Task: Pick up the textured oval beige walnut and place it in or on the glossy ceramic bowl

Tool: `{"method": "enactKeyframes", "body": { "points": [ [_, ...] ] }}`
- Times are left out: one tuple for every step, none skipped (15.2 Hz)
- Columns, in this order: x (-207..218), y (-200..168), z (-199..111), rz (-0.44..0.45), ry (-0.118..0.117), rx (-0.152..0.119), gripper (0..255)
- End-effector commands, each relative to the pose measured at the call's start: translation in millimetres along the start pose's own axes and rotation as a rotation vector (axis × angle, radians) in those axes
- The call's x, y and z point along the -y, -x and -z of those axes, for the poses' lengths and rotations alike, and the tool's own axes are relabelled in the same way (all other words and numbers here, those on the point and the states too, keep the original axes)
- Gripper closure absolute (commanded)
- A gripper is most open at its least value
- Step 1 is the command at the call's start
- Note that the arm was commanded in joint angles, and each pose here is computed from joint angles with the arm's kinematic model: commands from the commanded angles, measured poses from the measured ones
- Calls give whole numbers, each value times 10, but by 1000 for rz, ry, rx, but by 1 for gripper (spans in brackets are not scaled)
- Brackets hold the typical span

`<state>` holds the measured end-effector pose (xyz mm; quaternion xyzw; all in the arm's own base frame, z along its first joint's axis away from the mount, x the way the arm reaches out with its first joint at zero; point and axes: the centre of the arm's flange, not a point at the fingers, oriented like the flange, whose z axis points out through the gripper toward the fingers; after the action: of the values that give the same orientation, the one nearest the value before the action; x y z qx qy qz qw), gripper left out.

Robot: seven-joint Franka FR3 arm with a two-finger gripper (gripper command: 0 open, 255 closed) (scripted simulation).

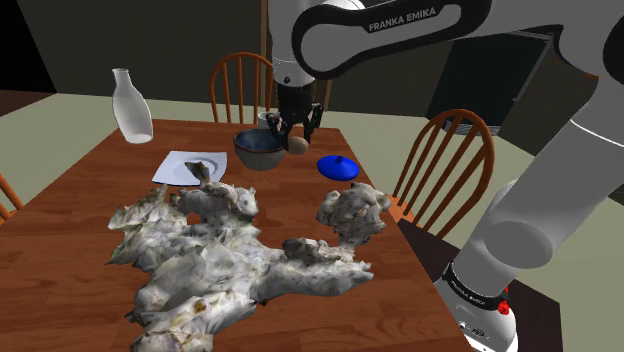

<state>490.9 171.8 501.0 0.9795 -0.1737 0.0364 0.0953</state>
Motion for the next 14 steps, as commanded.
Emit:
{"method": "enactKeyframes", "body": {
  "points": [
    [0, -275, -25, 0, 0, 0, 255],
    [1, -407, -34, 0, 0, 0, 255],
    [3, -539, -43, 0, 0, 0, 255],
    [5, -670, -52, 0, 0, 0, 255],
    [7, -802, -61, 0, 0, 0, 255],
    [8, -934, -70, 0, 0, 0, 255],
    [10, -1065, -79, 0, 0, 0, 255],
    [12, -1197, -88, 0, 0, 0, 255],
    [13, -1329, -97, 0, 0, 0, 255],
    [15, -1461, -106, 0, 0, 0, 255],
    [17, -1592, -115, 0, 0, 0, 255],
    [19, -1724, -124, 0, 0, 0, 255],
    [20, -1856, -133, 0, 0, 0, 255],
    [22, -1987, -142, 0, 0, 0, 255]
  ]
}}
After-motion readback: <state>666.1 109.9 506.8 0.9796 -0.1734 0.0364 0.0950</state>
